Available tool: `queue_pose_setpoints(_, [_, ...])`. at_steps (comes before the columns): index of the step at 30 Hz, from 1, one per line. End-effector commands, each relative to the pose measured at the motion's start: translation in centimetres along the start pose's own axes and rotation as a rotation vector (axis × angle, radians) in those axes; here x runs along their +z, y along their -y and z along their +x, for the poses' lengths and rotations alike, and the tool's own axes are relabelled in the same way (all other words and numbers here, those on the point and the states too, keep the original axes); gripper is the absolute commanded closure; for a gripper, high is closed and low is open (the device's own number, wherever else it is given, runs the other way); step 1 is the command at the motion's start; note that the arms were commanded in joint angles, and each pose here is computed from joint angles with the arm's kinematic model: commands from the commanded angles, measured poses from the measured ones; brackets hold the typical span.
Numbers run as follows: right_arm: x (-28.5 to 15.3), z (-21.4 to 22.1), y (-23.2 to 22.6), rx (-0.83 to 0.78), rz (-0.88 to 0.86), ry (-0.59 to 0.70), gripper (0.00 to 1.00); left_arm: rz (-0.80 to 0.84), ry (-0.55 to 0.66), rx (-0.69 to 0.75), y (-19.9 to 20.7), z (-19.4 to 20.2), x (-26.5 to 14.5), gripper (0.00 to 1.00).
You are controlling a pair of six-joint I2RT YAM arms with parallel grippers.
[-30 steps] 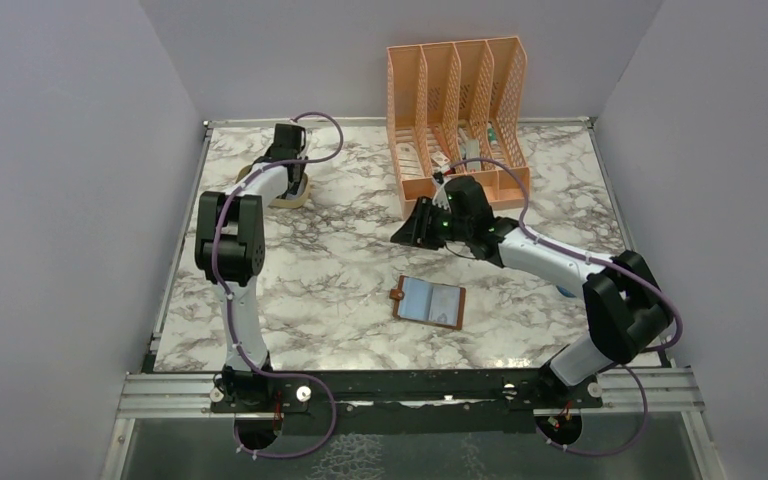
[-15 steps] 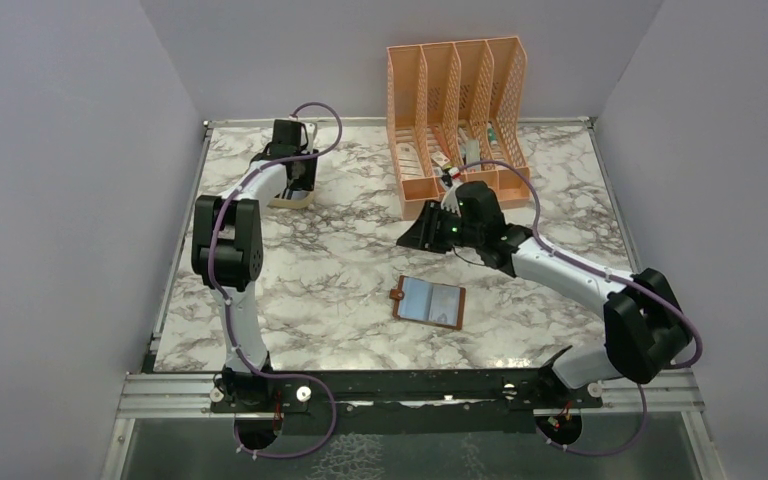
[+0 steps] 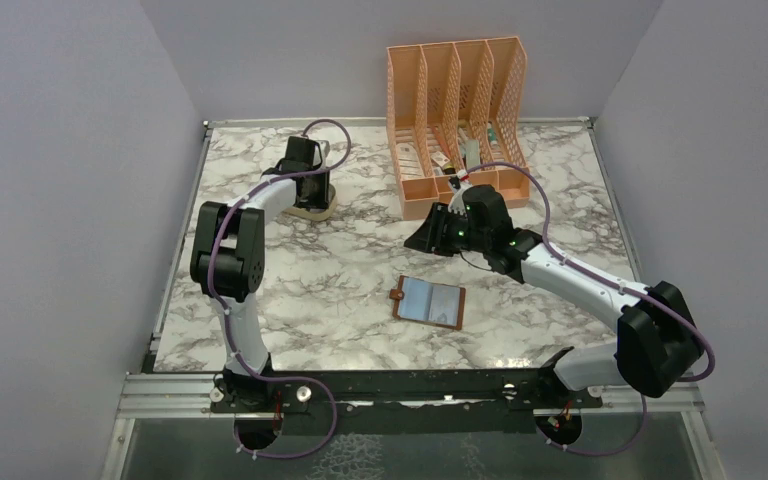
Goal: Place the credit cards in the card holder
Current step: Move the storage box to the center of the board, then adjust the credit card in the storage box.
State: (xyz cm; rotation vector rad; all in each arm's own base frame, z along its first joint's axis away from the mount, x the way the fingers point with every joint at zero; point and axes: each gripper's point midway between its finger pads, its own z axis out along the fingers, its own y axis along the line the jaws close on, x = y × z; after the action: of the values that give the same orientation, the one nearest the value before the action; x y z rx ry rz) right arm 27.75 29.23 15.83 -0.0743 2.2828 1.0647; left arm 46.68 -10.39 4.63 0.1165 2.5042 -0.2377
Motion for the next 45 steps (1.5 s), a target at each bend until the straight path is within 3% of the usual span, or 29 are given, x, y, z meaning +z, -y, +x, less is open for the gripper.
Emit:
queue_pose_setpoints(1, [-0.7,0.1,1.0,-0.012,0.059,0.018,0.64,0.109,-0.041,-0.059,5.0,2.5,-1.8,0.69])
queue_pose_setpoints(8, [-0.4,0.2,2.1,0.117,0.157,0.009,0.65,0.18,-0.058,-0.207,9.6,5.5,-3.3,0.69])
queue_pose_setpoints(15, [1.8,-1.3,1.6,0.231,0.233,0.076,0.57,0.323,0.034,-0.311,12.5,3.9,-6.7,0.66])
queue_pose_setpoints(25, [7.8,-1.4,-0.1,0.321,0.289,0.101,0.55,0.026,0.248,0.063,6.7,-2.5,-10.6,0.45])
queue_pose_setpoints(27, [9.0,-1.1,-0.1,0.337,0.311,0.1,0.55,-0.041,0.252,0.138,5.5,-3.1,-10.6,0.3])
queue_pose_setpoints(31, [11.1,-0.6,-0.3,0.352,0.32,0.102,0.55,-0.052,0.203,0.327,4.9,-2.8,-9.5,0.21])
queue_pose_setpoints(36, [13.6,-0.6,0.1,0.321,0.332,0.091,0.57,-0.089,0.175,0.418,3.7,-2.6,-8.7,0.15])
queue_pose_setpoints(45, [16.6,0.8,1.8,0.323,0.382,0.051,0.62,-0.066,0.078,0.495,1.1,-0.8,-6.7,0.14])
